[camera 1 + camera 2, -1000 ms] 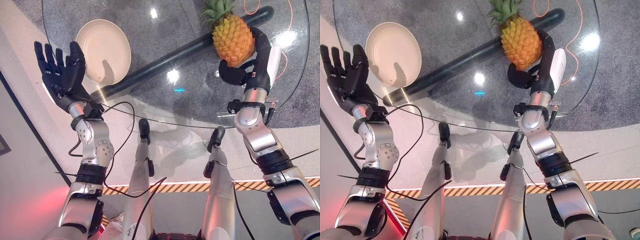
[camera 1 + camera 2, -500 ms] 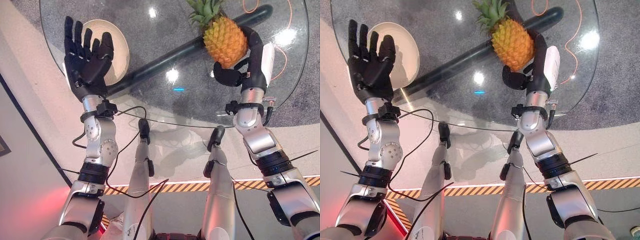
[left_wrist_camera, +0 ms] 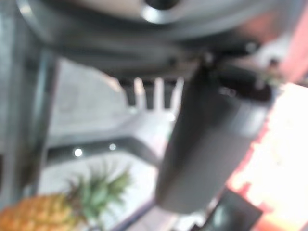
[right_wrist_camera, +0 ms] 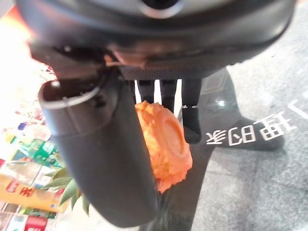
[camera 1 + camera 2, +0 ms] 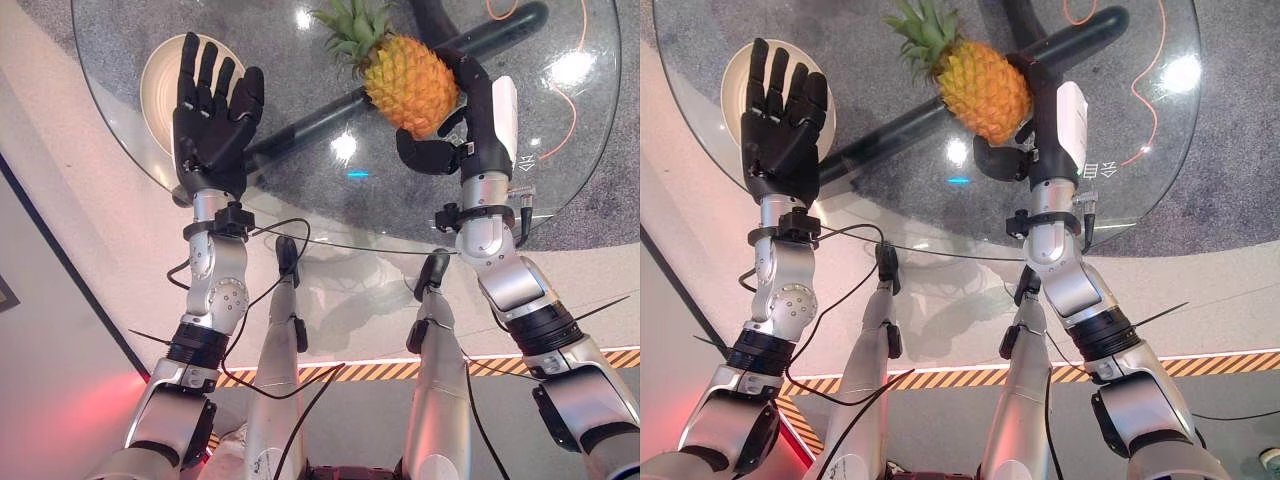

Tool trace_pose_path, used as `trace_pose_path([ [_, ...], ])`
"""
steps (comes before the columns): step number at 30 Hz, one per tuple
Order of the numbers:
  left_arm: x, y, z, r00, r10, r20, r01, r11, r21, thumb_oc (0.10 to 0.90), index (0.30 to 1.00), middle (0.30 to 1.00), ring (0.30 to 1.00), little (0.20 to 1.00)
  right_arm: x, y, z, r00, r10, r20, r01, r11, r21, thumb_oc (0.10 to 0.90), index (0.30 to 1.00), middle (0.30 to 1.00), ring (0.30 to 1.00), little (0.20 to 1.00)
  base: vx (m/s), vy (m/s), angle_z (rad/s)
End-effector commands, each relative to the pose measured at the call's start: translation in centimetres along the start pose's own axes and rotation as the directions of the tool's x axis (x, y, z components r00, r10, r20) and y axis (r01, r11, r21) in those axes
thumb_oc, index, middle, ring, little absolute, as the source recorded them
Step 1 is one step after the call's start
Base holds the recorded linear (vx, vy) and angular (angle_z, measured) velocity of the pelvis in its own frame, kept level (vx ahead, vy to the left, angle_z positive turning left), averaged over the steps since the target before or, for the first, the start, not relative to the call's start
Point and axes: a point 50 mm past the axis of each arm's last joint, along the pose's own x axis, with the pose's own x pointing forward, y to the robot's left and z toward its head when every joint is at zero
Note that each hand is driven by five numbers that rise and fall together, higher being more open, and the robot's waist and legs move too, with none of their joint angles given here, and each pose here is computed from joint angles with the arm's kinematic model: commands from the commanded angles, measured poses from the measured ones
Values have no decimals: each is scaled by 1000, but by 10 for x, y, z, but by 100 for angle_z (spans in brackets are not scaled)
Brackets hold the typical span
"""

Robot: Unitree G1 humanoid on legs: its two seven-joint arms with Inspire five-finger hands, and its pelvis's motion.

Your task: Pick up the fruit to the plate

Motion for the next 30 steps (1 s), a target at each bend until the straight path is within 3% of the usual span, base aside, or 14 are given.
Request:
trace_pose_path([
  [1, 13, -45, 32, 966, -213, 148, 227, 970, -85, 800, 900, 900, 900, 900, 12, -23, 81, 916, -94, 391, 61, 993, 98, 100, 300, 300, 300, 200, 0, 0, 0],
  [15, 11, -59, 19, 956, -284, 69, 292, 930, -224, 800, 900, 900, 900, 900, 9, -11, 95, 899, 6, 439, -35, 998, 56, 100, 300, 300, 300, 200, 0, 0, 0],
  [30, 8, -71, 7, 932, -362, -4, 349, 903, -252, 800, 900, 900, 900, 900, 5, 0, 104, 883, 82, 462, -119, 992, 50, 100, 300, 300, 300, 200, 0, 0, 0],
])
